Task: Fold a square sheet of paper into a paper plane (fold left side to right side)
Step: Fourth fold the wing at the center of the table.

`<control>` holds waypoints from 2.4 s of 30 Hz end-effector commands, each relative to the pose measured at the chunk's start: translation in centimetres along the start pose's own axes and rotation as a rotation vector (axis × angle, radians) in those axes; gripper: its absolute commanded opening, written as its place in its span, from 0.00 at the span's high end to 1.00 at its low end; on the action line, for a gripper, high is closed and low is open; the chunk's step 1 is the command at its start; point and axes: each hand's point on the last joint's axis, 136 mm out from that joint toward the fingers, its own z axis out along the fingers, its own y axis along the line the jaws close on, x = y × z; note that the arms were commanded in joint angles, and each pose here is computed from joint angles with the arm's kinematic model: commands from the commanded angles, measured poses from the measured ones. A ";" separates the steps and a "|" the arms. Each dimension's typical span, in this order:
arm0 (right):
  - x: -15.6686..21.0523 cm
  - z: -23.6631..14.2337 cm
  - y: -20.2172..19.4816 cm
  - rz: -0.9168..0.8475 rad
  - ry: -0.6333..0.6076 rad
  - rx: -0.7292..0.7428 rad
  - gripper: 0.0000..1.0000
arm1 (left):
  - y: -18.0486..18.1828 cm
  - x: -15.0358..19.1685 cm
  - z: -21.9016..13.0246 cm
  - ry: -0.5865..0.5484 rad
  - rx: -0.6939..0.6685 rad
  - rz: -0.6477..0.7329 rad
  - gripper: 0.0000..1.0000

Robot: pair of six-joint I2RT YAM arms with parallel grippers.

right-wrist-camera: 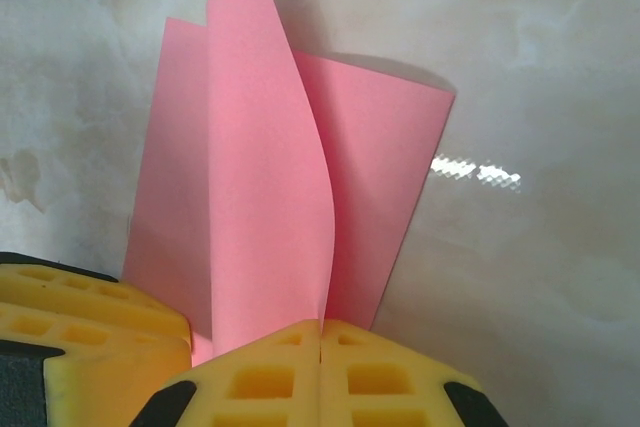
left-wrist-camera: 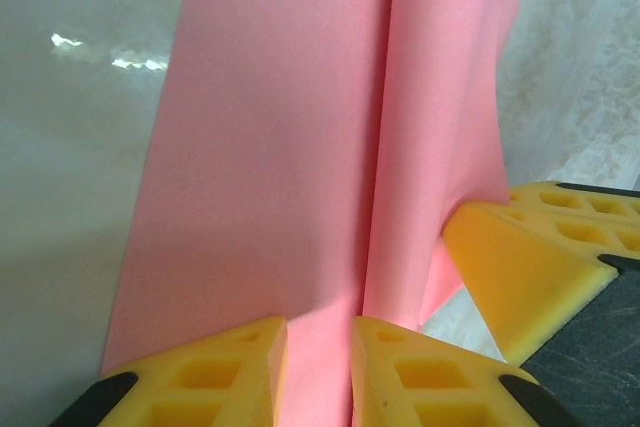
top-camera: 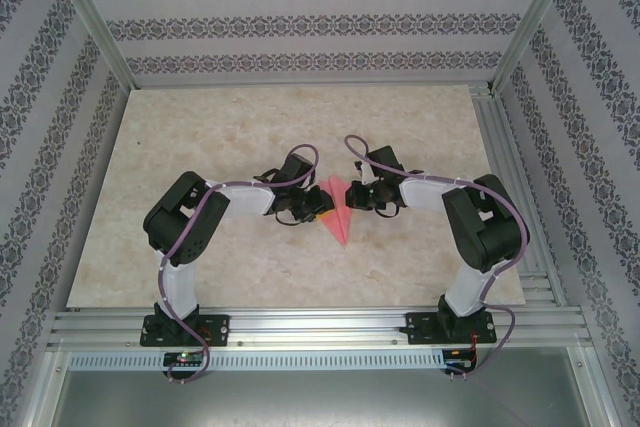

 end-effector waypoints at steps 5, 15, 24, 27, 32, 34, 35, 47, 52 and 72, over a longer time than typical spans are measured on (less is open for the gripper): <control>-0.9 0.6 0.5 -0.026 -0.006 -0.022 0.94 | 3.9 1.6 1.6 0.041 -0.137 -0.013 0.73; -0.5 0.6 1.3 -0.030 -0.007 -0.042 0.94 | 3.9 1.6 1.7 0.043 -0.138 -0.011 0.73; -0.7 0.2 1.7 -0.032 -0.019 -0.041 0.93 | 3.9 1.7 1.7 0.044 -0.140 -0.009 0.73; -0.4 0.7 1.3 -0.032 -0.004 -0.030 0.93 | 3.8 1.7 1.7 0.044 -0.136 -0.009 0.73; -0.2 1.2 0.6 -0.023 0.006 -0.010 0.93 | 3.9 1.7 1.7 0.043 -0.139 -0.009 0.73; 0.1 1.4 0.3 -0.022 0.021 0.000 0.93 | 3.9 1.7 1.7 0.044 -0.139 -0.009 0.73; 0.3 1.4 0.2 -0.020 0.025 0.005 0.93 | 3.8 1.7 1.6 0.043 -0.138 -0.008 0.73; 2.6 2.0 -1.7 0.009 0.089 0.065 0.93 | 1.7 1.4 0.1 0.030 -0.109 0.033 0.71; 2.7 1.9 -1.8 0.004 0.093 0.072 0.93 | -0.6 0.3 -2.4 -0.007 -0.069 0.066 0.67; 2.7 1.8 -1.8 -0.005 0.096 0.074 0.93 | -4.5 -1.4 -0.3 0.026 0.104 0.022 0.90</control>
